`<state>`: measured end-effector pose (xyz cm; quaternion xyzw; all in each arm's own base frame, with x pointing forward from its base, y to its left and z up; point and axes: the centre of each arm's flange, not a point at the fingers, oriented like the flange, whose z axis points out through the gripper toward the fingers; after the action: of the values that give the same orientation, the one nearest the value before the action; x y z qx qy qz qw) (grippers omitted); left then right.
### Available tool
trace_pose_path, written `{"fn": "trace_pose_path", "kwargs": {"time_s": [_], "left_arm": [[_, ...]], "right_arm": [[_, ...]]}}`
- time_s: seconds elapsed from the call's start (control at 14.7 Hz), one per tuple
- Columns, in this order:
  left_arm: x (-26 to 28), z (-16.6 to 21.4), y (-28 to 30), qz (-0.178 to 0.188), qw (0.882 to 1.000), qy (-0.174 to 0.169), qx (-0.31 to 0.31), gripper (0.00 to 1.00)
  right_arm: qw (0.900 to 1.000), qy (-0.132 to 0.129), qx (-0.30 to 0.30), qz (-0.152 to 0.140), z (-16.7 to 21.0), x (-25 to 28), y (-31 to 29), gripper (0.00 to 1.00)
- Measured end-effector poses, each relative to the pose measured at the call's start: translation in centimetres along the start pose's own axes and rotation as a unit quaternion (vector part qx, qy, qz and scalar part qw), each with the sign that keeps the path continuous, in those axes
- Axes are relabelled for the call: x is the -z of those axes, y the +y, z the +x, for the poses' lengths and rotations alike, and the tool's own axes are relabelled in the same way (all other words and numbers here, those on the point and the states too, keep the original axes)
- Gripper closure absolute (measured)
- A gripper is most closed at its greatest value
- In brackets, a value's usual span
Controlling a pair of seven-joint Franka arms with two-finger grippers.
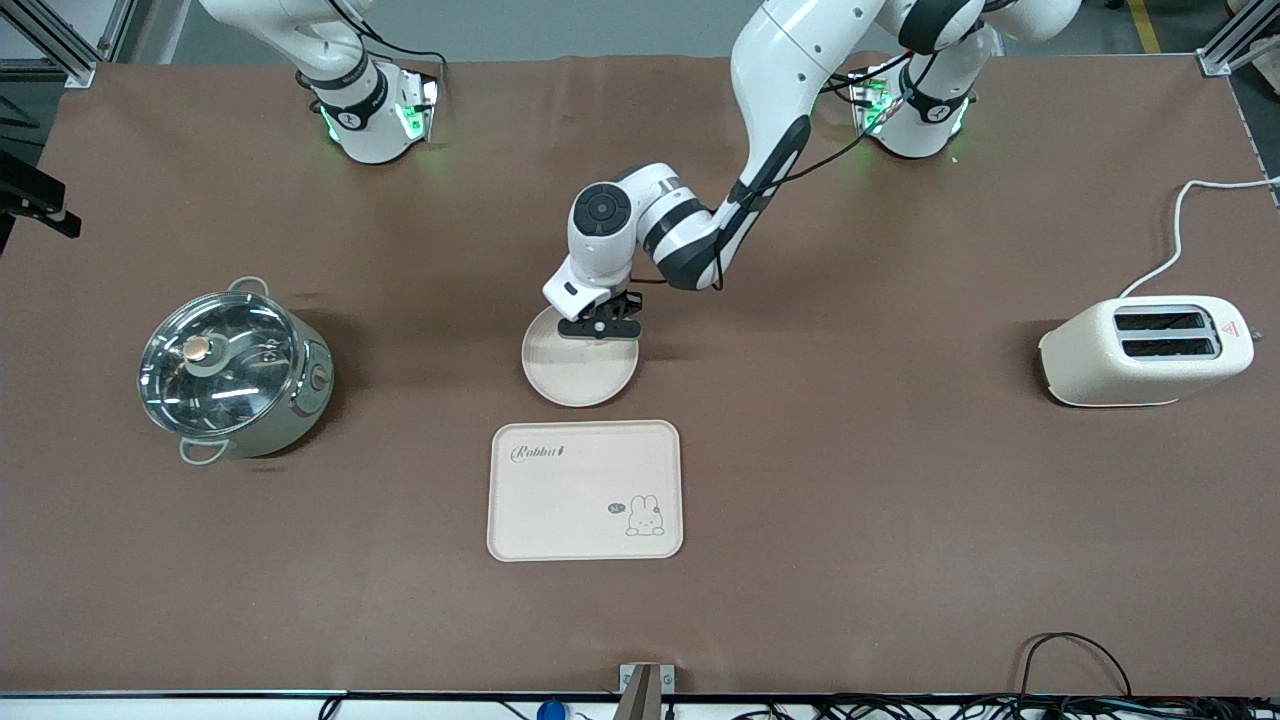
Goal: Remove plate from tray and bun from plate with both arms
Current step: 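Lower the left gripper onto the white bun and grasp it, then lift the bun with the left gripper and carry it toward the toaster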
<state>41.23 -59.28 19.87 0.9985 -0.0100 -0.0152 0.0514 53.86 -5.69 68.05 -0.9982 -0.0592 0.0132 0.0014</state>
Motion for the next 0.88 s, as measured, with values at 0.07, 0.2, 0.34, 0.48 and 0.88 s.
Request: {"fn": "trace_pose_path", "kwargs": {"time_s": [0.07, 0.2, 0.34, 0.48, 0.88], "left_arm": [[0.3, 0.2, 0.1, -0.002, 1.000, 0.003, 0.001, 0.85], [2.1, 1.3, 0.2, -0.013, 1.000, 0.014, 0.006, 0.85], [6.1, 3.7, -0.7, -0.021, 0.999, 0.027, 0.023, 0.85], [11.7, 7.3, -3.9, -0.016, 0.998, 0.032, 0.055, 0.85], [20.7, 19.2, -22.0, 0.022, 0.994, 0.043, 0.097, 0.84]], "right_arm": [[1.000, 0.000, 0.001, 0.000, 0.0, 0.0, -0.1, 0.00], [1.000, 0.000, 0.003, 0.000, 0.1, 0.0, -0.3, 0.00], [1.000, 0.000, 0.005, 0.000, 0.1, 0.0, -0.5, 0.00], [1.000, -0.001, 0.006, 0.000, 0.1, 0.0, -0.6, 0.00], [1.000, -0.005, 0.007, 0.001, 0.1, -0.1, -0.7, 0.00]]}}
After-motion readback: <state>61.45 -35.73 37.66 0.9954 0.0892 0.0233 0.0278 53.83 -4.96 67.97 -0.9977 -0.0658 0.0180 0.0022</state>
